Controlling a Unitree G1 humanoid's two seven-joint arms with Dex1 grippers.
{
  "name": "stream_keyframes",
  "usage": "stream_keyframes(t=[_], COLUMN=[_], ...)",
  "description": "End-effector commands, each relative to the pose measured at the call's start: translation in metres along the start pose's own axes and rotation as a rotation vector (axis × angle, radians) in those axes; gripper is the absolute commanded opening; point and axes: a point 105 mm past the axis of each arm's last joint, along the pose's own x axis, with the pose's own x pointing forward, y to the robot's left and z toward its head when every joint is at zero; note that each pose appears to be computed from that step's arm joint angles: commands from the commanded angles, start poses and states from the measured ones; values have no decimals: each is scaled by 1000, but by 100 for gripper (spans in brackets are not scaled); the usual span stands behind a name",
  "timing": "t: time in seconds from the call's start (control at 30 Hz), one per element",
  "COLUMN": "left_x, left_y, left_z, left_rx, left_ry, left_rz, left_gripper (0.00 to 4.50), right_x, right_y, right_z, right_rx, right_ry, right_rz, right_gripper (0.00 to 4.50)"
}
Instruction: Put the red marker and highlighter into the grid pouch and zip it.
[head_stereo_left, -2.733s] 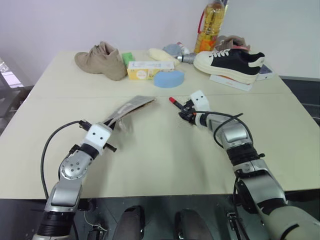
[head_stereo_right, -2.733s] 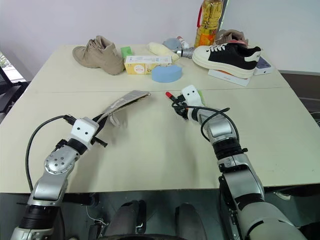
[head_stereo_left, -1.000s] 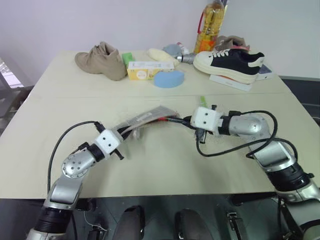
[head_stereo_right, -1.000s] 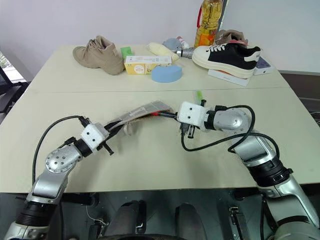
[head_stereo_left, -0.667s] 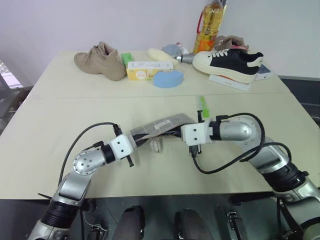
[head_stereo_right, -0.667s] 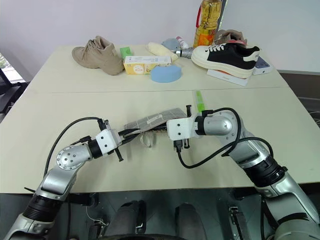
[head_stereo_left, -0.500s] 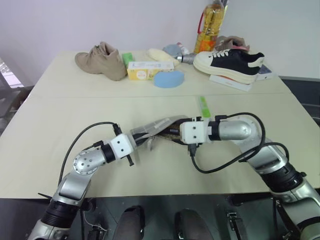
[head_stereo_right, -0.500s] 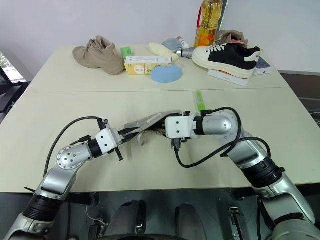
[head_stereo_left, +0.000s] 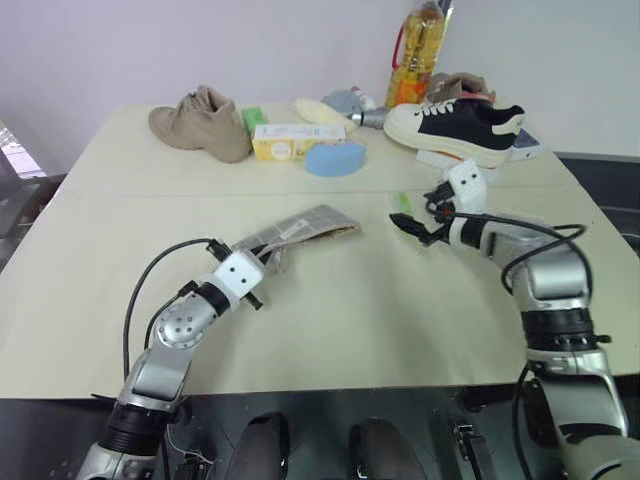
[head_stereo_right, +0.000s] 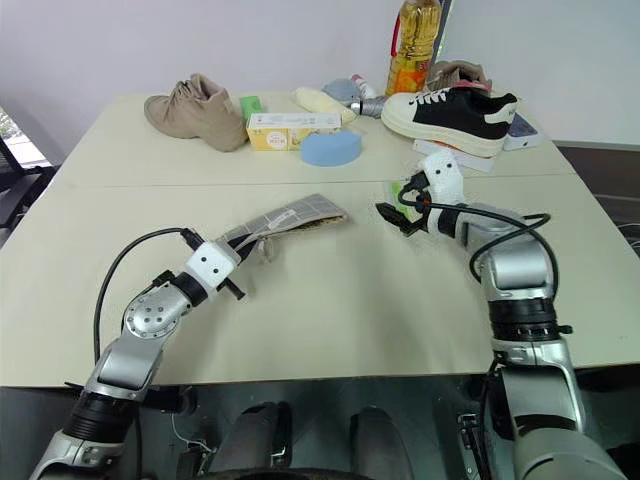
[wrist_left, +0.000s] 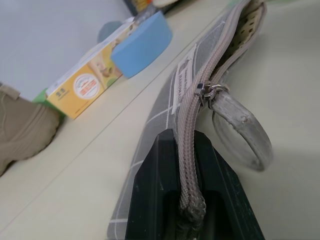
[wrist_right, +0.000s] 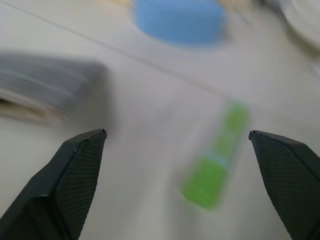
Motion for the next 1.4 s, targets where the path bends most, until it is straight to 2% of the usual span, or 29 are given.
stream_keyframes(t=[0.03,0.2,0.23,0.3,0.47,0.5,0.57,0.7,0.8,0.93,1.4], left_x=[6,13,14,14,13,12,12,12,12,14,9], left_y=[8,6,6,6,8,9,11,18,18,14,-7], left_z=[2,7,8,9,7,6,6,7,8,15,29], left_rx=[-11,-18,-18,-19,-27,-26,-26,-29,-30,-34,-46], left_ry=[8,-3,-6,-7,0,1,2,-5,-18,-51,-121], left_rz=[74,81,82,82,92,93,97,102,89,51,-47], left_gripper=[0,0,0,0,0,0,0,0,0,0,0], right_x=[17,34,35,36,31,28,21,-7,-29,-44,-32], right_y=[-8,-14,-17,-18,-17,-15,-11,13,30,51,69], right_z=[-1,-17,-18,-17,-4,0,7,21,23,21,22], right_rx=[26,86,97,111,76,43,-47,-409,-548,-600,-588], right_ry=[10,48,47,34,-20,-29,-47,-101,-124,-118,-117], right_rz=[-103,-164,-177,-177,-144,-133,-101,71,200,317,353], right_gripper=[448,448,425,365,101,87,89,89,89,89,89])
